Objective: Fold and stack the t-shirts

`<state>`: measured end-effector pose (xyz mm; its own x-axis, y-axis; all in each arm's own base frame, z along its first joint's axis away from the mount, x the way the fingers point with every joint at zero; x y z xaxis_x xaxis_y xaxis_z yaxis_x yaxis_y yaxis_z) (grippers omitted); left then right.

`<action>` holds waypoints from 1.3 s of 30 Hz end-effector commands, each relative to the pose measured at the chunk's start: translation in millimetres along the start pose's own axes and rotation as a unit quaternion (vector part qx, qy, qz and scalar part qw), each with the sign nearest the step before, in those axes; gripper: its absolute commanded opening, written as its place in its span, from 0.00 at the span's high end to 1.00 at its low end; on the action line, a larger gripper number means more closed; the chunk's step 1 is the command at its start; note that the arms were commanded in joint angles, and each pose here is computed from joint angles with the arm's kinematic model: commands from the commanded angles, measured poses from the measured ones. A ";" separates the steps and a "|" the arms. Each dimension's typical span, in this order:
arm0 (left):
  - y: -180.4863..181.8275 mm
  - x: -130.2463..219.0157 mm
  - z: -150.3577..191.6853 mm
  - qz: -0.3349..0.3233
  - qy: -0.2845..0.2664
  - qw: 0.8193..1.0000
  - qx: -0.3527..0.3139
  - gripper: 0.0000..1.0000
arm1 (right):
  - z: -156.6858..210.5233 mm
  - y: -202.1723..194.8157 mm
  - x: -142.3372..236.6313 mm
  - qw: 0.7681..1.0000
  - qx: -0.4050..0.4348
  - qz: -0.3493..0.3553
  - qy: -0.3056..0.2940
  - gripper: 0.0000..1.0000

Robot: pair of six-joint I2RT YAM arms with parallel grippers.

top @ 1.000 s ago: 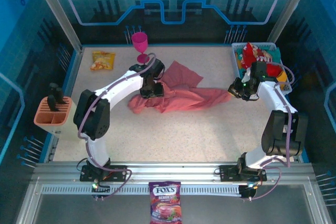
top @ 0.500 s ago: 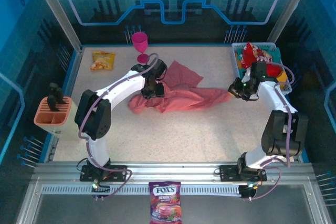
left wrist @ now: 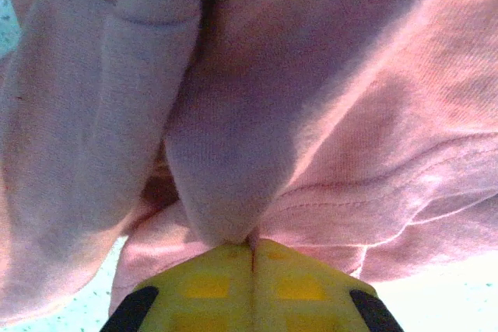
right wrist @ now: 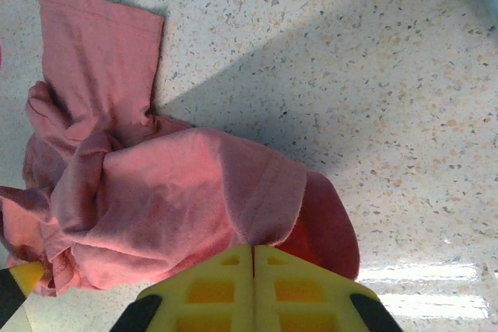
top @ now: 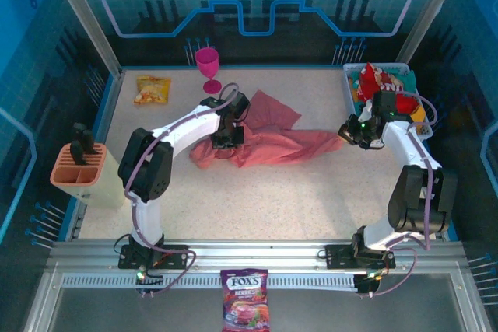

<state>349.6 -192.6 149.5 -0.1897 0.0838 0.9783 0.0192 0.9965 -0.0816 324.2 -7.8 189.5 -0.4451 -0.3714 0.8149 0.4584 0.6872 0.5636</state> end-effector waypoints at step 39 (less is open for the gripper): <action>99.4 476.3 64.7 0.202 -0.571 0.796 0.001 1.00 | 40.1 135.4 307.0 0.888 0.100 -0.272 -0.356 1.00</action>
<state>178.7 -50.2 592.2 -0.9377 0.3418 0.0616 0.2931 0.8739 -0.3877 193.0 -2.1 525.4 -0.9835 -0.1810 -0.0063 -0.1364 0.7170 0.6836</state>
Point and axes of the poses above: each hand's point on the last joint's axis, 136 mm out from that joint toward the fingers, its own x axis back along the fingers, its own y axis along the line the jaws close on, z = x × y, the point moved 8 cm from there along x, back along the fingers, and after that the axes turned 8 degrees about -x, right-handed, at the moved point
